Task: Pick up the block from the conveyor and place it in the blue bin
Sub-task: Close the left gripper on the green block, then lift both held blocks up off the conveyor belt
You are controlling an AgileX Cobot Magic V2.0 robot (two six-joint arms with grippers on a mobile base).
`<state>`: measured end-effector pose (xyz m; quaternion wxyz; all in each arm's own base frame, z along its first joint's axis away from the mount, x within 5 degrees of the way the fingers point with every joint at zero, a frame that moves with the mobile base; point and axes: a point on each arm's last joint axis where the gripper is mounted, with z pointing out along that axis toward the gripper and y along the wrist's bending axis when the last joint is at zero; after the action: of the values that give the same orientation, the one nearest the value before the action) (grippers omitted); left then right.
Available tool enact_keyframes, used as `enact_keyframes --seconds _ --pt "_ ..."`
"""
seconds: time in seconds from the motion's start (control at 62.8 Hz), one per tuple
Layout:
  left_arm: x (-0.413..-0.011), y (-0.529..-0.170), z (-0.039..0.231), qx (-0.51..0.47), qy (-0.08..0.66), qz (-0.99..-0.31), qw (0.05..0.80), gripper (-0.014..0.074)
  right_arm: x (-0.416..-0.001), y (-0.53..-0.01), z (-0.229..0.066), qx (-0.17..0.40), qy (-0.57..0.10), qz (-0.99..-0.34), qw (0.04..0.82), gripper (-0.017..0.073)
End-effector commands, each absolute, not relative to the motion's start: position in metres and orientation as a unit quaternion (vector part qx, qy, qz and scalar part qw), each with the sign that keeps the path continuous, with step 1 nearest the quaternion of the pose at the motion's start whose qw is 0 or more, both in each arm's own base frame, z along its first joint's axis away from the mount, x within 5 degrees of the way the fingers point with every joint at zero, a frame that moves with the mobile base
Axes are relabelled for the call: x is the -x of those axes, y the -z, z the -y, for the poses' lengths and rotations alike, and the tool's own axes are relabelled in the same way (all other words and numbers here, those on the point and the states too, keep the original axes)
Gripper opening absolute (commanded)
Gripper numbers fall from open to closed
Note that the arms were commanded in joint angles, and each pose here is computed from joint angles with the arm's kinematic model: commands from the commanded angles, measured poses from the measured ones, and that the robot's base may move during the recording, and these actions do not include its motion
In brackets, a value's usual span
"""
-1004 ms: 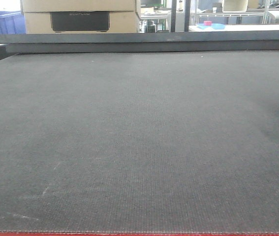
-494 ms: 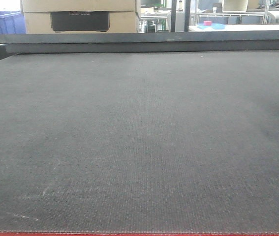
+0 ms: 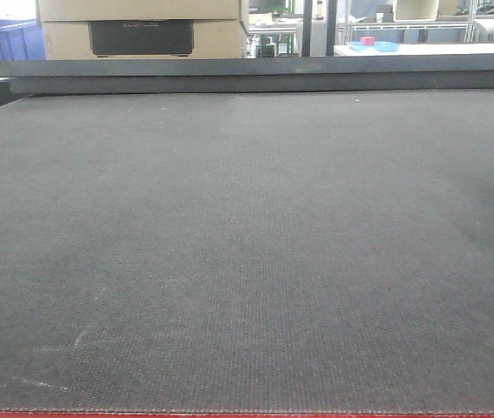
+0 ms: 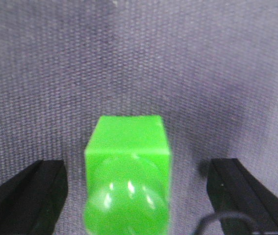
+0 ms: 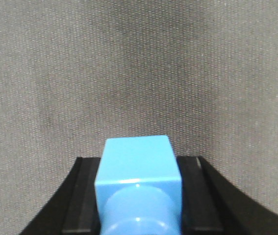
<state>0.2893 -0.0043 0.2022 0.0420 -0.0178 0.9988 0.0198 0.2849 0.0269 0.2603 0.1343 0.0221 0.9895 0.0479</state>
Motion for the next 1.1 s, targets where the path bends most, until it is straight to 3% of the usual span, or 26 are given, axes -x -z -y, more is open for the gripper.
enact_keyframes --seconds 0.0,0.255,0.335,0.414,0.653,1.004,1.083 --pt "-0.290 -0.200 0.004 0.023 -0.026 -0.999 0.042 0.0475 -0.283 -0.262 -0.027 -0.021 -0.048 -0.989 0.137 -0.0168" --pt "-0.291 -0.200 0.005 0.032 -0.025 -0.998 0.044 0.0472 -0.284 -0.263 -0.027 -0.021 -0.048 -0.989 0.139 -0.0168" --pt "-0.291 -0.200 0.005 0.032 -0.025 -0.998 0.044 0.0435 -0.284 -0.263 -0.027 -0.021 -0.048 -0.989 0.139 -0.0168" --pt "-0.291 -0.200 0.005 0.032 -0.025 -0.998 0.044 0.0332 -0.284 -0.263 -0.027 -0.021 -0.048 -0.989 0.139 -0.0168" --pt "-0.296 -0.213 0.005 0.032 -0.024 -0.997 0.069 -0.0112 -0.285 -0.263 -0.027 -0.021 -0.049 -0.988 0.147 -0.0168" --pt "-0.293 -0.261 0.009 0.001 0.000 -0.982 0.188 -0.0111 -0.285 -0.263 -0.027 -0.019 -0.048 -0.988 0.147 -0.0168" --pt "-0.291 -0.276 0.013 -0.014 0.019 -0.971 0.238 -0.0111 -0.286 -0.267 -0.031 0.016 -0.046 -0.985 0.167 -0.0168"
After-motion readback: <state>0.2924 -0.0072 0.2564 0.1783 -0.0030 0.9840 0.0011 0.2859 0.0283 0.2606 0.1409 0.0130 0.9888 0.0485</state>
